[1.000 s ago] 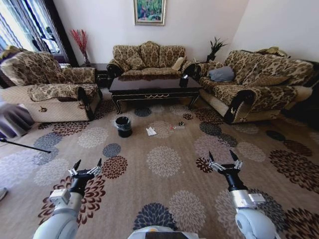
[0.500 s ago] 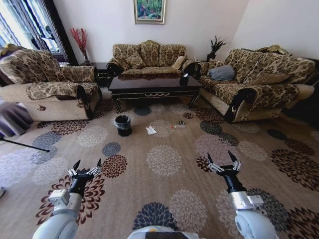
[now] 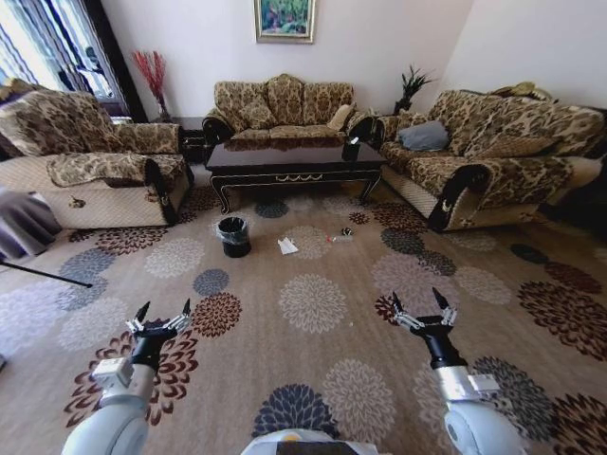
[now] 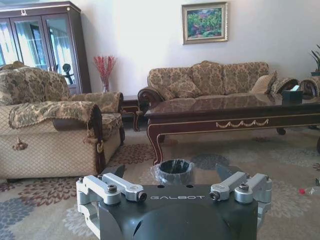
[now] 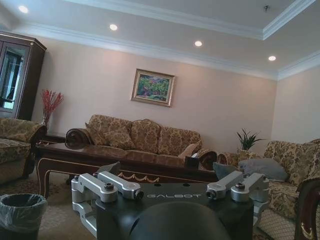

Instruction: Move to the front of the table and pick up the trash from the floor, then place it into the trash bin.

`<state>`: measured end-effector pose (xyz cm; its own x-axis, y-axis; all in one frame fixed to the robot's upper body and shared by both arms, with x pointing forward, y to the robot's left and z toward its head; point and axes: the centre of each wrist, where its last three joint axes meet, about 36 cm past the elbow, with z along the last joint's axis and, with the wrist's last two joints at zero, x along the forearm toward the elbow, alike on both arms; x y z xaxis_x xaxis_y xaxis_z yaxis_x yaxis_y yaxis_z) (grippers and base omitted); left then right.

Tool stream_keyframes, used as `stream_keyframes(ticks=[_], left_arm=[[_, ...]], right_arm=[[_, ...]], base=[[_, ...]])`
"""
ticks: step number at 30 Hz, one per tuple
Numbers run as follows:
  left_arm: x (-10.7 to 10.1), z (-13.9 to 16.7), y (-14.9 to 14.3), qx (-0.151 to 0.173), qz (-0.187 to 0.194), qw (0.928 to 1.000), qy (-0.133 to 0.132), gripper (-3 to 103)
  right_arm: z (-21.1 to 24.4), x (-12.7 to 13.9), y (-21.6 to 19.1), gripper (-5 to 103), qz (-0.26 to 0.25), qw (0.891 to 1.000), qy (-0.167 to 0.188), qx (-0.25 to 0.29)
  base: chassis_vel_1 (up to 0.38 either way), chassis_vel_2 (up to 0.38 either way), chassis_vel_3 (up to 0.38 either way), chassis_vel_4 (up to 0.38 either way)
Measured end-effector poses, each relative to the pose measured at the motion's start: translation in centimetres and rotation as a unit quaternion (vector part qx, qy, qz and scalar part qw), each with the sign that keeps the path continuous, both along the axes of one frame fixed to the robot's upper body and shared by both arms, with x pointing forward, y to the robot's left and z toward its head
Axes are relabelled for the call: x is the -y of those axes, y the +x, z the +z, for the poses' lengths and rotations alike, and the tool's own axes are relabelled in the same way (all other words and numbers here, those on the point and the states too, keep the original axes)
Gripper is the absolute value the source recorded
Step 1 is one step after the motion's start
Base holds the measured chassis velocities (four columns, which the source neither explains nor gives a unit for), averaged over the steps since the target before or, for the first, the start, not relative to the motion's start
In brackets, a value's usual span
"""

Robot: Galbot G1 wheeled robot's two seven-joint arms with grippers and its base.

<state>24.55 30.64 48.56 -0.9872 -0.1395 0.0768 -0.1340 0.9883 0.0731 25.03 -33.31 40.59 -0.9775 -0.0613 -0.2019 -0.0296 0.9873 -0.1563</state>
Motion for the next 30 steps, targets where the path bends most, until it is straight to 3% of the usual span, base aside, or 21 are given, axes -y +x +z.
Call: stream_keyframes(ticks=[19, 30], left_arm=[[-0.47, 0.02, 0.86, 0.021, 0.013, 0.9988, 0.043, 100], [-0.46, -0.43, 0.68, 0.015, 0.011, 0.9993, 0.031, 100]], right_arm=[[-0.37, -0.52, -0.57, 100, 0.011, 1.0, -0.006, -0.011], [-0.81, -0.82, -0.64, 100, 0.013, 1.0, -0.004, -0.023]], base=[[0.0, 0.0, 0.0, 0.0], [0.0, 0.0, 0.0, 0.0]])
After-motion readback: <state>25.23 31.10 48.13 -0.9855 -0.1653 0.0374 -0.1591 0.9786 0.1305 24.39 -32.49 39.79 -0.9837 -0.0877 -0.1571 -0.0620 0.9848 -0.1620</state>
